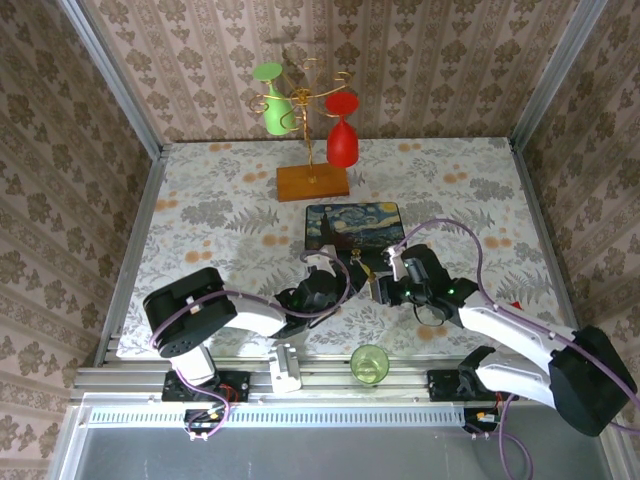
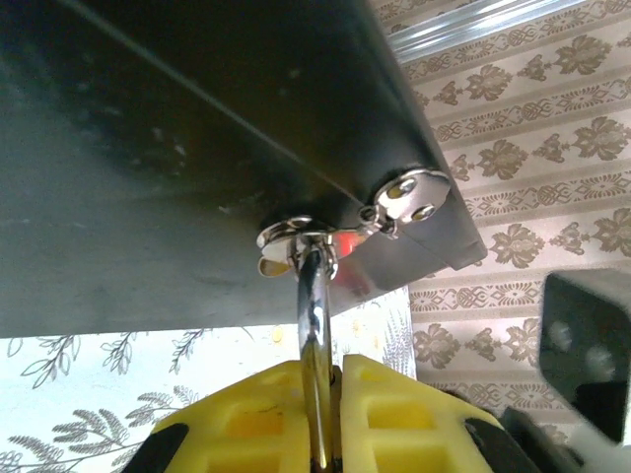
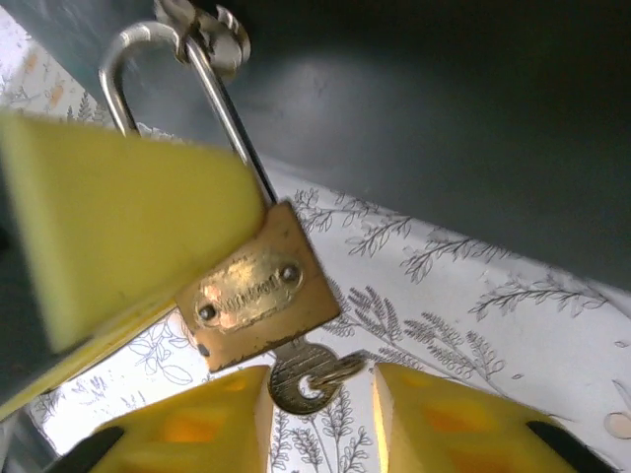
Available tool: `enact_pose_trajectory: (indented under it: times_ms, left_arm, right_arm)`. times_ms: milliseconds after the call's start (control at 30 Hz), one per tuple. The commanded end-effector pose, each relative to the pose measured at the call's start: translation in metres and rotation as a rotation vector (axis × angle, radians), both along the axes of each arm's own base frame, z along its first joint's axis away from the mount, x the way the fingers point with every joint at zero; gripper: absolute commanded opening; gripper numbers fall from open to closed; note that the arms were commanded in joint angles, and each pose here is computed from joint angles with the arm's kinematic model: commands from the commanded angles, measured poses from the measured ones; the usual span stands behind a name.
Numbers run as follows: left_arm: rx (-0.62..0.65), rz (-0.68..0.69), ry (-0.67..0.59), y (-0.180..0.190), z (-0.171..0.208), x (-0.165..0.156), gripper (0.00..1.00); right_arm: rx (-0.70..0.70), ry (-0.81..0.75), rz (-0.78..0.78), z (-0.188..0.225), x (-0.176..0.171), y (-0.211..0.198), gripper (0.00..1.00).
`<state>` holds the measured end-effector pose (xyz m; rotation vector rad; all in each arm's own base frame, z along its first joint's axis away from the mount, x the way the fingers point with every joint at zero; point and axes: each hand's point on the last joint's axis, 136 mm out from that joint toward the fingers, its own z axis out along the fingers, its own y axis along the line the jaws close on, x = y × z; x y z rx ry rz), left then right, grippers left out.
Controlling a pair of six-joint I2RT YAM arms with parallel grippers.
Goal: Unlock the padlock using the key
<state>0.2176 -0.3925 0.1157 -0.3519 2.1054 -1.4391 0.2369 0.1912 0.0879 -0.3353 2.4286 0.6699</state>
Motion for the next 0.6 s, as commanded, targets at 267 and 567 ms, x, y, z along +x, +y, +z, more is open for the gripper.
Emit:
enact_pose_trajectory:
  times_ms: [267, 567]
  left_arm:
    - [-0.081, -0.003, -0.028, -0.001, 0.016, 0.002, 0.0]
    - [-0.107, -0.014, -0.026, -0.002, 0.023, -0.001, 0.0]
  right_arm:
    - [-0.13, 0.013, -0.001, 0.009, -0.01, -0.022, 0.48]
    - [-0.144, -0.141, 0.106, 0.025, 0.001, 0.005, 0.39]
